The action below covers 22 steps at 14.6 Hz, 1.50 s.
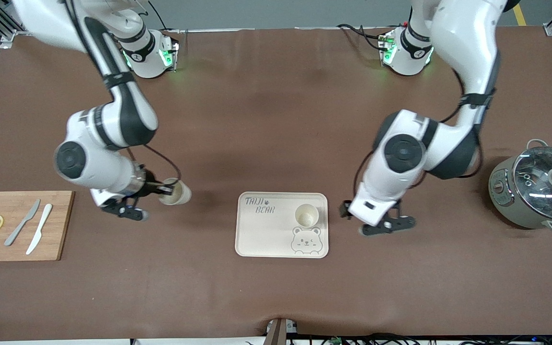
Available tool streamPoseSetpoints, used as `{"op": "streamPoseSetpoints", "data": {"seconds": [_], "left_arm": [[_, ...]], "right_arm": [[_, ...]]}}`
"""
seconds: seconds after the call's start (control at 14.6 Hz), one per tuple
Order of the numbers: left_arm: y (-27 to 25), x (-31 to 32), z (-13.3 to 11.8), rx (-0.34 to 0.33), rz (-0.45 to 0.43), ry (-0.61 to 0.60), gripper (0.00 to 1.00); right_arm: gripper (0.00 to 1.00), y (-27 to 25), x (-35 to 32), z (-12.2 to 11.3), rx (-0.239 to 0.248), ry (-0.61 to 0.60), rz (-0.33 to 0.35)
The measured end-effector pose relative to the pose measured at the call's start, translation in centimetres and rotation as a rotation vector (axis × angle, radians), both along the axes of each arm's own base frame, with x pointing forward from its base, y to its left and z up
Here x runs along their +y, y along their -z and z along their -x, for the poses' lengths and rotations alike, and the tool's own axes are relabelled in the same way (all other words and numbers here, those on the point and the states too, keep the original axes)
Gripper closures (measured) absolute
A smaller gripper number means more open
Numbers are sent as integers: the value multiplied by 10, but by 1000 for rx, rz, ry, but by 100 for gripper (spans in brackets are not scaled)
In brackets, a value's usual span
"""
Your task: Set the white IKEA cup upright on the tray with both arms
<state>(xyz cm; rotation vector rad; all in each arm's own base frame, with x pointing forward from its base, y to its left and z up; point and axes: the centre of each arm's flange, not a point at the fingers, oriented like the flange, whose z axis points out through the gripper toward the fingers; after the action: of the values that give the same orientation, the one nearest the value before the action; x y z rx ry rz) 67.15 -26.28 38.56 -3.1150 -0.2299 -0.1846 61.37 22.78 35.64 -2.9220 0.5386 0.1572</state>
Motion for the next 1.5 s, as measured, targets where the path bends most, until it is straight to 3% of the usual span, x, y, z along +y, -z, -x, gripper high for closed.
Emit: {"op": "streamPoseSetpoints", "data": {"seconds": [0.21,0.41,0.62,0.82,1.16,1.5], "left_arm": [[-21,68,-17,-5,-11,11,0],[-33,122,-26,4,-31,53,0],[-43,181,-33,-4,-44,81,0],[-54,222,-35,-16,-50,79,0],[-71,216,-30,-32,-47,87,0],[-108,186,-5,23,-16,100,0]], "right_arm": [[96,-24,88,8,-38,108,-23],[96,-3,123,-8,-68,154,-39],[96,44,141,-28,-117,142,19],[96,86,155,-32,-152,134,57],[96,97,171,-26,-160,118,54],[96,106,174,-25,-166,117,53]]}}
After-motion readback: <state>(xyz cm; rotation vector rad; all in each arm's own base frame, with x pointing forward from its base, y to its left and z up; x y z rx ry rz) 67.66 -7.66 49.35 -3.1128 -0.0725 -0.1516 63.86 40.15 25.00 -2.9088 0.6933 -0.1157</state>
